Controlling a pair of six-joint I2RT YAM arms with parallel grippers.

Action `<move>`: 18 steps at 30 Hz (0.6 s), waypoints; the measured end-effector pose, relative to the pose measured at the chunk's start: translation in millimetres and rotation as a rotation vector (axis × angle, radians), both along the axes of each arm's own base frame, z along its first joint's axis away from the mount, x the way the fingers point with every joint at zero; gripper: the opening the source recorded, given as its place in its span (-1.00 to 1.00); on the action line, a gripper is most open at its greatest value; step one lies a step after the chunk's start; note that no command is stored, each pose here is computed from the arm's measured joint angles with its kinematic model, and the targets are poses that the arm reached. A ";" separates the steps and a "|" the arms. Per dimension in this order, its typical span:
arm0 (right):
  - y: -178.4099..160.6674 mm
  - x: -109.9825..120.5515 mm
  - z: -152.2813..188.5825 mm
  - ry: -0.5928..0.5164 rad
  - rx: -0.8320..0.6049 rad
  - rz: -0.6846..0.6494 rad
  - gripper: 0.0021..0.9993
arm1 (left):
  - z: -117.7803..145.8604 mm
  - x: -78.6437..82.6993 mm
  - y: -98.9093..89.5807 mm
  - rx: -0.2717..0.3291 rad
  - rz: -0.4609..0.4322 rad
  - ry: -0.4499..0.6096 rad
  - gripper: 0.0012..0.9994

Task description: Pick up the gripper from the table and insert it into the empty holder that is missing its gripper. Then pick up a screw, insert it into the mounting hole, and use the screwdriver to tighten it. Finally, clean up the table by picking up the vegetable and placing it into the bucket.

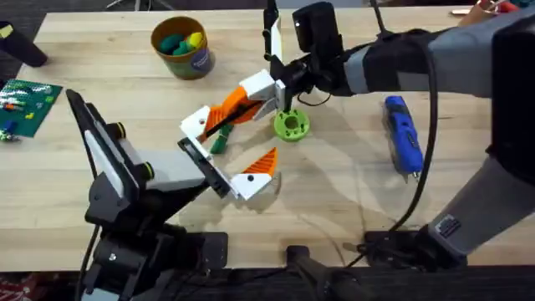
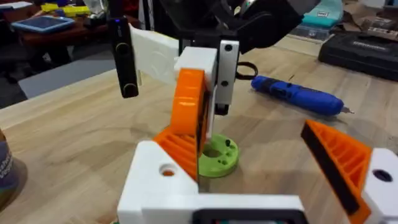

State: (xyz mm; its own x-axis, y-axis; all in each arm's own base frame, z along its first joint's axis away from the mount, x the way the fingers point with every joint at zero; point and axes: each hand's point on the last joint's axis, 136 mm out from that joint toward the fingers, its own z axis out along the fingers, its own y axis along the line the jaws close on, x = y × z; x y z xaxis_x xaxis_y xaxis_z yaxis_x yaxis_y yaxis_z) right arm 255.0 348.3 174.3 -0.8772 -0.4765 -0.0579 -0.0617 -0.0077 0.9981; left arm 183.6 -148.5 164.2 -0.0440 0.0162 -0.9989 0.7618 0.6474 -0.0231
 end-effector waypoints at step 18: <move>2.8 -0.8 -1.3 0.003 -0.011 -0.004 -0.12 | 0.1 -2.0 -1.8 0.000 -0.015 -0.001 0.97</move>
State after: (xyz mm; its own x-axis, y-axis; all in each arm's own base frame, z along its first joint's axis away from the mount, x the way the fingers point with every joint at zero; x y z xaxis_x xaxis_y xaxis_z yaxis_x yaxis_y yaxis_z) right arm 254.1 351.1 173.0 -0.8795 -0.4733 -0.0502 -0.0587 0.0031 0.9983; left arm 181.6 -150.2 164.3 -0.0431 0.0169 -0.9989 0.7715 0.6358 -0.0225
